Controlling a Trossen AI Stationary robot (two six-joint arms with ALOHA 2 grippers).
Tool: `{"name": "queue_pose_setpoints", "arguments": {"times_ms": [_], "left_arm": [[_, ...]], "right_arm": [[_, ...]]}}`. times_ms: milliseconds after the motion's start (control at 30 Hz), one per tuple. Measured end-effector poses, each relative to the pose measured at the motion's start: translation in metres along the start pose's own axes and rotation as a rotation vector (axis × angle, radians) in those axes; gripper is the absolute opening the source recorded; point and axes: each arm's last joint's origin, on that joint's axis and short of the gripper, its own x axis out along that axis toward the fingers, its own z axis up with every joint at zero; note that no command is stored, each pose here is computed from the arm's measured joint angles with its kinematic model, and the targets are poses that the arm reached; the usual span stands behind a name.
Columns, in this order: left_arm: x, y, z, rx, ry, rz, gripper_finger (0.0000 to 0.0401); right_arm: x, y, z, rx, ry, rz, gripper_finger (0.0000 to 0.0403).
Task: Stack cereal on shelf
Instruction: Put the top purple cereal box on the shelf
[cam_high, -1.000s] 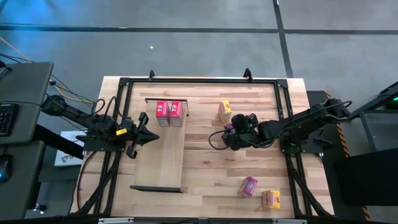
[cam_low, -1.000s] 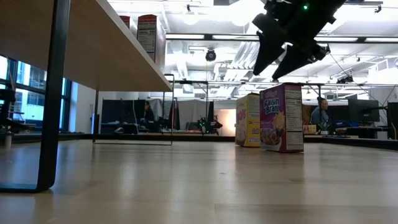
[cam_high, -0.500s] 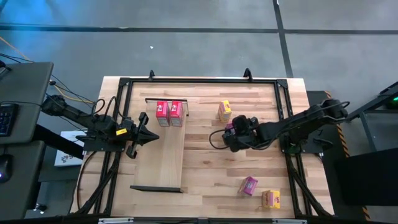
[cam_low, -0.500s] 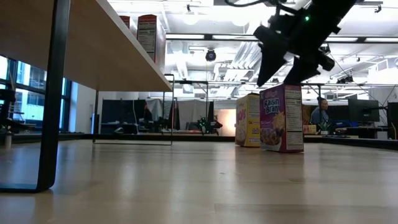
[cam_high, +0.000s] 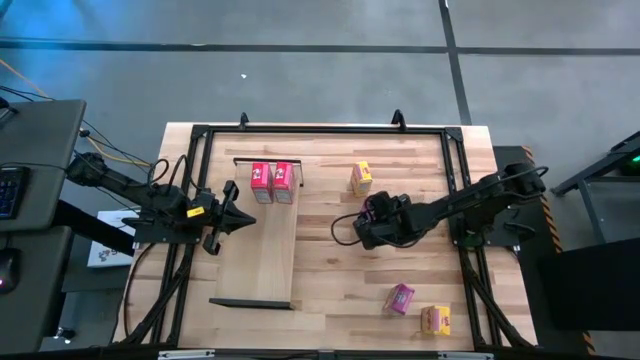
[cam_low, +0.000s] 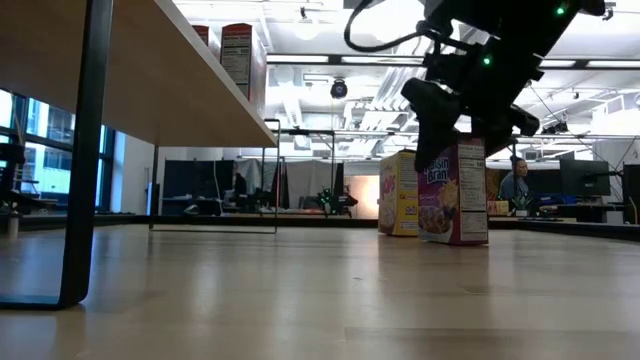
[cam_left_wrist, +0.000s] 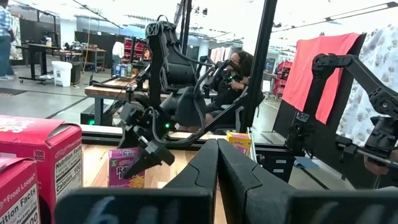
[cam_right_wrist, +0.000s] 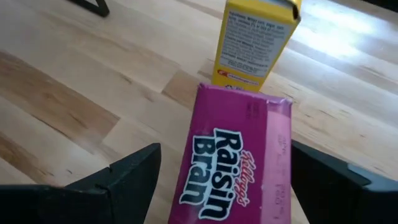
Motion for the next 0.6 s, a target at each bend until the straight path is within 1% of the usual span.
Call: {"name": "queue_pose_setpoints", "arguments": {"times_ms": [133, 233, 367, 600], "left_arm": [[0.0000, 0.0000, 0.0000, 0.000, 0.000, 0.000, 0.0000], [0.0000, 0.0000, 0.0000, 0.000, 0.000, 0.000, 0.0000], [0.0000, 0.0000, 0.0000, 0.007, 0.000, 0.003, 0.0000], [0.0000, 0.0015, -0.0006, 0.011, 0.003, 0.051, 0.0000]], "right_arm": [[0.0012, 0.0004, -0.0009, 0.012, 0.001, -0.005, 0.0306], [0.0012, 0.0004, -0.0009, 0.015, 0.000, -0.005, 0.0287], [0.0012, 0.0004, -0.0009, 0.014, 0.001, -0.004, 0.0249], [-0.0014, -0.0006, 0.0001, -0.023, 0.031, 0.010, 0.0182]]}}
